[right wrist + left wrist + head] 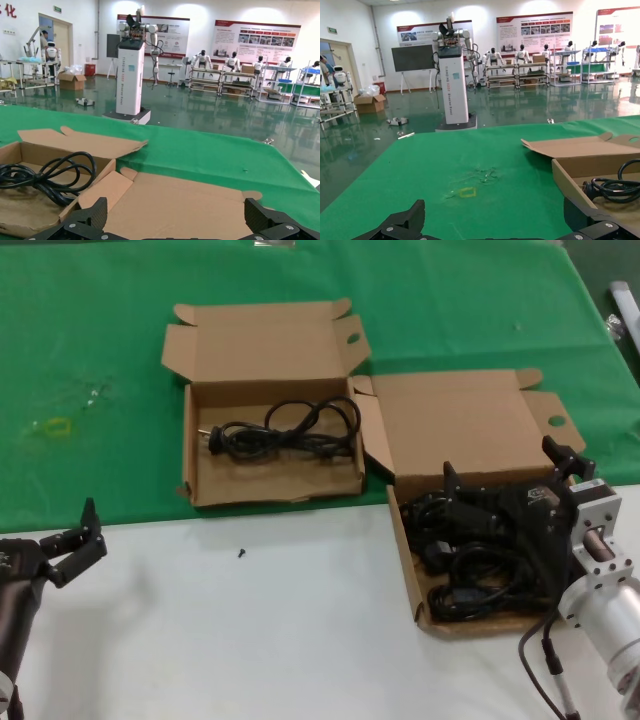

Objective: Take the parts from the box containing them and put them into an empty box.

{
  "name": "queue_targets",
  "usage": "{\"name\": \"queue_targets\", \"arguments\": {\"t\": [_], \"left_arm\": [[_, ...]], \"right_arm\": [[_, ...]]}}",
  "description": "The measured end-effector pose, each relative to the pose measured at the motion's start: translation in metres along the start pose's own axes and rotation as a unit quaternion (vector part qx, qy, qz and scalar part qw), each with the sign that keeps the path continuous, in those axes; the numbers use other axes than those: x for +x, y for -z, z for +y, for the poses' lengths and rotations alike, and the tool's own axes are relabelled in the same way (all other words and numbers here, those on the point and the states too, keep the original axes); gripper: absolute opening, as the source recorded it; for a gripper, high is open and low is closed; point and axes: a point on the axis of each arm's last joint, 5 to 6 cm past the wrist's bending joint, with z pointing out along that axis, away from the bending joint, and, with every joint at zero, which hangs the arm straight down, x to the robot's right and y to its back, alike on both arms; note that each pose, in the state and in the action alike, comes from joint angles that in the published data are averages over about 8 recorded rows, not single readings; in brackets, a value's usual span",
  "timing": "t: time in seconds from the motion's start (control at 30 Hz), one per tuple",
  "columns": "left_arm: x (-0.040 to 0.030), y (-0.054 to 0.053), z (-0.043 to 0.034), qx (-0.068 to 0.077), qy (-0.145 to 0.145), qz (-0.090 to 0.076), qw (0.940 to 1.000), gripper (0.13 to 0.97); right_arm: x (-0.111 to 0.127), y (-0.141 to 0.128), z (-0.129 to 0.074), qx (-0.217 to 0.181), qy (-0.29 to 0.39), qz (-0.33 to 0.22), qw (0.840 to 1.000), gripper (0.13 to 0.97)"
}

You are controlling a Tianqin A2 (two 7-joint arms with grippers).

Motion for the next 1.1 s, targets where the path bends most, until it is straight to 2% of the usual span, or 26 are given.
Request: {"name": "queue_targets", "arguments": {"t": [1.1], "left_arm": [[0.0,0.0,0.0,0.0,0.0,0.0,1.0,0.966]], "right_arm": [[0.0,0.0,0.0,0.0,0.0,0.0,1.0,0.966]]}}
